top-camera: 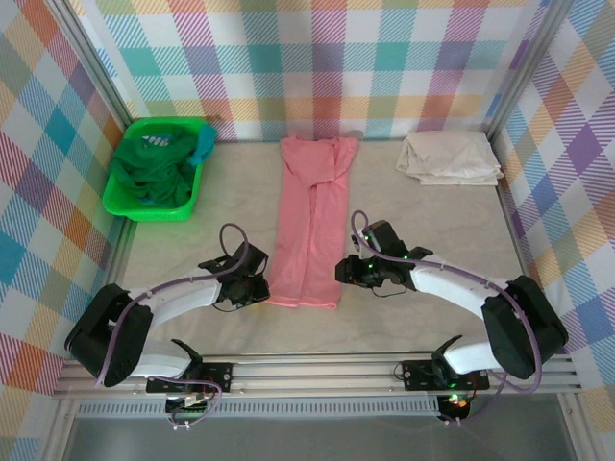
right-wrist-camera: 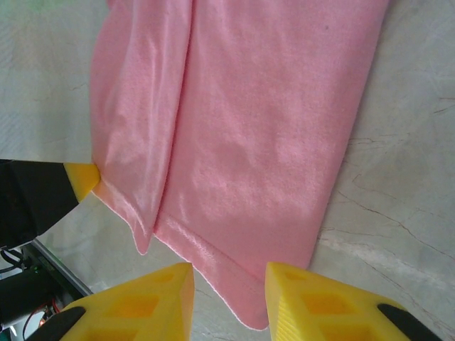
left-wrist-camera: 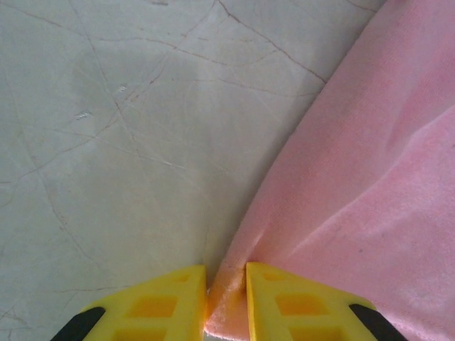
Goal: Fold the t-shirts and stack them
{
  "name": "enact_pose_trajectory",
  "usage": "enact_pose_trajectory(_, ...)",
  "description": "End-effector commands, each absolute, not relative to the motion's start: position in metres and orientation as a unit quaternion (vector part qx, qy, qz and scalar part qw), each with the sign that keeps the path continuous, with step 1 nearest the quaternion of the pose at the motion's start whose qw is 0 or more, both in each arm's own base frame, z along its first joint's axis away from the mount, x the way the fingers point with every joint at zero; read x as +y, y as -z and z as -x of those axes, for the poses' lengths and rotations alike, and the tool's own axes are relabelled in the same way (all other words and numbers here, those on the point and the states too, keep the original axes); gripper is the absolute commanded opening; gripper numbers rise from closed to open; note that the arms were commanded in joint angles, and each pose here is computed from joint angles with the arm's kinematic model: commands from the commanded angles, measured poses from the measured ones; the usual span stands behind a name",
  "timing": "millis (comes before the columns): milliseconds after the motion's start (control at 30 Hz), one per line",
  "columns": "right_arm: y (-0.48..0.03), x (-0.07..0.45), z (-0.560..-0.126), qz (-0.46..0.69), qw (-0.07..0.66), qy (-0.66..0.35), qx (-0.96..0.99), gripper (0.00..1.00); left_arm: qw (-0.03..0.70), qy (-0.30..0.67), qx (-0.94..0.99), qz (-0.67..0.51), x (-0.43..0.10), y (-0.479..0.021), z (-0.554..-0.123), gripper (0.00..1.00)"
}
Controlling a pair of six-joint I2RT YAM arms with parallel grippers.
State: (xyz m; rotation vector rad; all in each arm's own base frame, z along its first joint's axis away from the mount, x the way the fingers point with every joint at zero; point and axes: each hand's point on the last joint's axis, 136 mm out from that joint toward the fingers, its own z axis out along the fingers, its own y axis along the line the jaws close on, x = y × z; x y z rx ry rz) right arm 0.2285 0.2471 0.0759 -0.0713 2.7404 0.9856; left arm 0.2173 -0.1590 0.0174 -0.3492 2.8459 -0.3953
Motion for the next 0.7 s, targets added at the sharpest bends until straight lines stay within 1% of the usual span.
enact_pose_trajectory(0,-0.074,0.25,-0.23,0.025,0.115,-0.336,0.934,0.33,0.143,0.18,0.968,0.102,-0.182,-0.03,-0.229,0.22)
enact_pose_trajectory(233,-0.074,0.244,-0.227,0.016,0.117,-0.329,0.937,0.33,0.153,0.194,0.964,0.097,-0.19,-0.042,-0.232,0.21)
enact_pose_trajectory(433,-0.072,0.241,-0.224,0.013,0.116,-0.325,0.938,0.33,0.142,0.181,0.968,0.1,-0.188,-0.031,-0.229,0.21)
enact_pose_trajectory(533,-0.07,0.238,-0.221,0.007,0.111,-0.324,0.94,0.33,0.133,0.175,0.97,0.102,-0.185,-0.025,-0.225,0.24)
enact_pose_trajectory(667,-0.065,0.232,-0.212,-0.003,0.096,-0.315,0.944,0.34,0.133,0.162,0.972,0.11,-0.176,-0.022,-0.219,0.25)
